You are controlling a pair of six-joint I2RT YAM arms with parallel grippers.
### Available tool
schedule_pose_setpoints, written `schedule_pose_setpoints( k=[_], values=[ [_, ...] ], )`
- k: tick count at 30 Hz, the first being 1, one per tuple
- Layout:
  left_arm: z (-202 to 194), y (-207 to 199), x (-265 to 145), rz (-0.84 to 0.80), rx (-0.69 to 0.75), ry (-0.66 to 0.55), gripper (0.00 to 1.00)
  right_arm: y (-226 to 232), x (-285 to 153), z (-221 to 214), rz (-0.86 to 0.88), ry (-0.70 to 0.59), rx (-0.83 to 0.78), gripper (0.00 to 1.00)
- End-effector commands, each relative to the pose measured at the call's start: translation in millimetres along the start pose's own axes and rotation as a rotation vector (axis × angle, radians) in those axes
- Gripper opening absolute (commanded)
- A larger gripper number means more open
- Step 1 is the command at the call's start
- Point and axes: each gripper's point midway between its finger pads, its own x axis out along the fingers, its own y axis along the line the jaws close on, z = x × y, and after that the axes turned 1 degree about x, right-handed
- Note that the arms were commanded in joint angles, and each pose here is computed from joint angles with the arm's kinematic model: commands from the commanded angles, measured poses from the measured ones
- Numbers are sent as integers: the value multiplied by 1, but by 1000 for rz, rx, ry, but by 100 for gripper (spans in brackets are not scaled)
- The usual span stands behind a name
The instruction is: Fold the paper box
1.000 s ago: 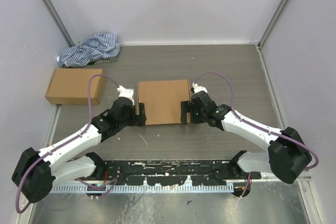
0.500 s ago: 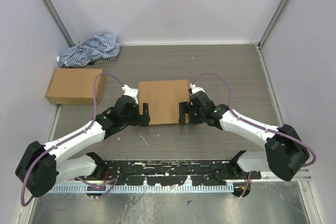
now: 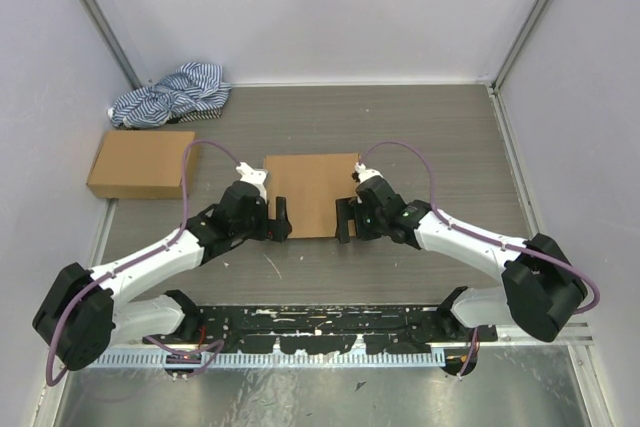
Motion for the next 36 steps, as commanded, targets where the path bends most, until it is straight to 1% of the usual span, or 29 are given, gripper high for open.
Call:
schedule_pose_setpoints(
  k=[1,6,13,23,30,36],
  values=[
    [-5,-9,0,-57,-16,11,96,24,-12,28,83,-87,-9,91],
    [-6,-15,-4,-84,-33,24,95,34,-15,27,123,-83,-15,88],
    [-7,-21,-14,-102,-47,59,92,34,-16,26,98,-65,-20,81],
    [0,-27,-25,-81,-33,146,89,28,-24,25,37,-28,-47,79],
    [5,-25,-31,-56,-19,158,89,23,-30,26,4,-15,-77,79],
    [2,-23,-34,-39,-9,189,89,19,-26,18,-11,27,-91,79]
  ],
)
